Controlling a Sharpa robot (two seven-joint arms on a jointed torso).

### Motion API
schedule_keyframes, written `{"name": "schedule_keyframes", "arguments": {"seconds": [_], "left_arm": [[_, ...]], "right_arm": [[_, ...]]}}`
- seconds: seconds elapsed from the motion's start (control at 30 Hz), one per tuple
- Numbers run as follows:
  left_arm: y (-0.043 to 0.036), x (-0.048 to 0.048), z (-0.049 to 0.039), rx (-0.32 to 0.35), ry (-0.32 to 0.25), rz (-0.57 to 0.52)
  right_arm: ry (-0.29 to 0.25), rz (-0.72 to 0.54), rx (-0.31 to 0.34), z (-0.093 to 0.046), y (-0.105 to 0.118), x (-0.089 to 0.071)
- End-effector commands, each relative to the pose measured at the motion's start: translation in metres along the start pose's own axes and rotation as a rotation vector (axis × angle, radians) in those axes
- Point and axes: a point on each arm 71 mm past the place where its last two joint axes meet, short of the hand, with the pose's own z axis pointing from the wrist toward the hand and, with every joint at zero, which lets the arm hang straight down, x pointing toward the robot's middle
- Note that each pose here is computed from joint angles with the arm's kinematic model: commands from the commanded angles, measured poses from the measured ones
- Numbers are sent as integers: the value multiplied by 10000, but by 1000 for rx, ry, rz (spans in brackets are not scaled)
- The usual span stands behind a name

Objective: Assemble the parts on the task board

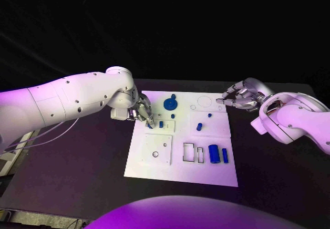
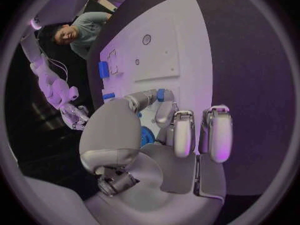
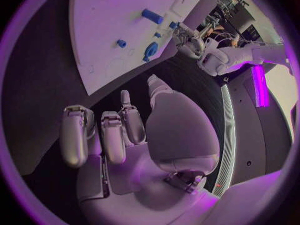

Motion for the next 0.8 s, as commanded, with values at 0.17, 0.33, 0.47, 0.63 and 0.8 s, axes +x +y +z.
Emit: {"name": "schedule_keyframes", "arguments": {"seconds": [0.17,0.33,0.47,0.63,0.8], "left_arm": [[-16,-30,0,-25,-47,36],[-21,-40,1,-30,-66,39],[-25,-42,1,-31,-74,41],[-30,-39,-3,-23,-80,39],[-47,-31,-4,-14,-79,37]], "right_arm": [[11,-13,-7,2,8,14],[12,-13,-8,3,10,16],[12,-14,-8,4,9,16],[12,-13,-8,5,10,19],[13,-14,-8,6,11,23]]}}
